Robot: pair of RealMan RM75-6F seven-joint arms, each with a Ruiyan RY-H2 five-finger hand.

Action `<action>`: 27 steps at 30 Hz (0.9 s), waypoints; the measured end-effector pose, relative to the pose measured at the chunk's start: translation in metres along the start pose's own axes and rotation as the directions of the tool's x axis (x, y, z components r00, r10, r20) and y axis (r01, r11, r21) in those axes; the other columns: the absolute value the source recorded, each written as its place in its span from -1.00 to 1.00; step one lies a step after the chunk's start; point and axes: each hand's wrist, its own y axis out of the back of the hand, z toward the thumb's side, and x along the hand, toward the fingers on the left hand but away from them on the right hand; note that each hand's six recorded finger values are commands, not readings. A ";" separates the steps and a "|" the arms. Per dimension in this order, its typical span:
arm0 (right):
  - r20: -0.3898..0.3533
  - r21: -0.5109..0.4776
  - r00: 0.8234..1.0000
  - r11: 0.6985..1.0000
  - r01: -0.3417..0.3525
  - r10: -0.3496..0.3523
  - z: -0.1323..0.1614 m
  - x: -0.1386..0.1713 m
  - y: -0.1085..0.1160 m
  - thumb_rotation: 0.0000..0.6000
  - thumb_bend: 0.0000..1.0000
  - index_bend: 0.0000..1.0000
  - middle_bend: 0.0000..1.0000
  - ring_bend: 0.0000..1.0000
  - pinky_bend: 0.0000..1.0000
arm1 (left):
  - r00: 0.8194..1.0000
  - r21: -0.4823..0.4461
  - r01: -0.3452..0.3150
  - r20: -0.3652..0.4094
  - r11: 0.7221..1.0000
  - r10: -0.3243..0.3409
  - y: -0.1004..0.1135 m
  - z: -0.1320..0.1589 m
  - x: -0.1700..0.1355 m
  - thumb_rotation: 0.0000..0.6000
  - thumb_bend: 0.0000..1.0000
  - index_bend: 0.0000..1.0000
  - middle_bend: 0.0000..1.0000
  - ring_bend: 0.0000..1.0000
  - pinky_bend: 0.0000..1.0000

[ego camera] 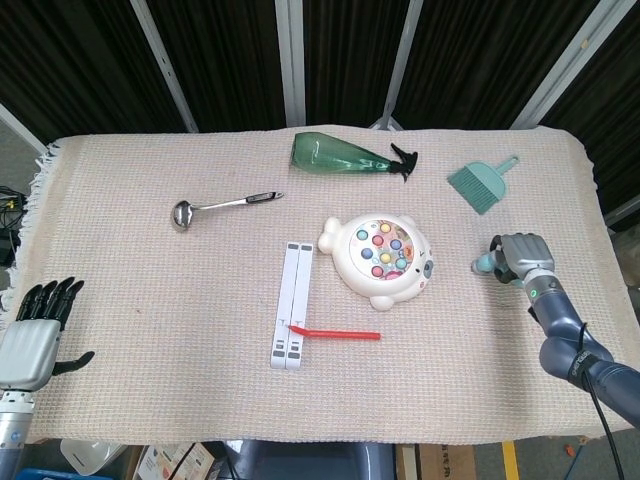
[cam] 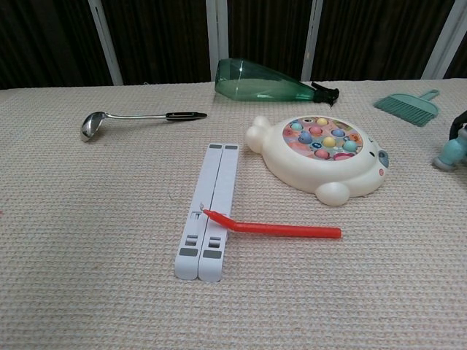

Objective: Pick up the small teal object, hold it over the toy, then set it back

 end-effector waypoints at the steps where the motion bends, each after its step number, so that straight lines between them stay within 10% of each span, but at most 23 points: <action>1: 0.000 -0.001 1.000 1.000 0.000 0.000 0.000 0.000 0.000 1.00 -0.19 -0.47 -0.27 -0.68 -0.77 | 1.000 0.000 0.000 0.000 1.000 0.000 0.000 0.000 0.000 1.00 -0.82 -0.90 -0.97 -1.00 -1.00; 7: -0.004 -0.004 1.000 1.000 -0.014 0.014 -0.002 0.005 -0.003 1.00 -0.19 -0.99 -0.72 -1.00 -1.00 | 1.000 0.000 -0.008 0.001 1.000 0.008 0.002 0.000 -0.001 1.00 -0.82 -0.90 -0.97 -1.00 -1.00; 27: 0.005 -0.132 0.992 0.983 0.125 -0.126 -0.024 0.042 0.016 1.00 -0.19 -0.96 -0.87 -0.95 -0.96 | 0.998 -0.013 -0.055 0.008 0.998 0.055 0.013 0.002 -0.002 1.00 -0.82 -0.90 -0.97 -1.00 -1.00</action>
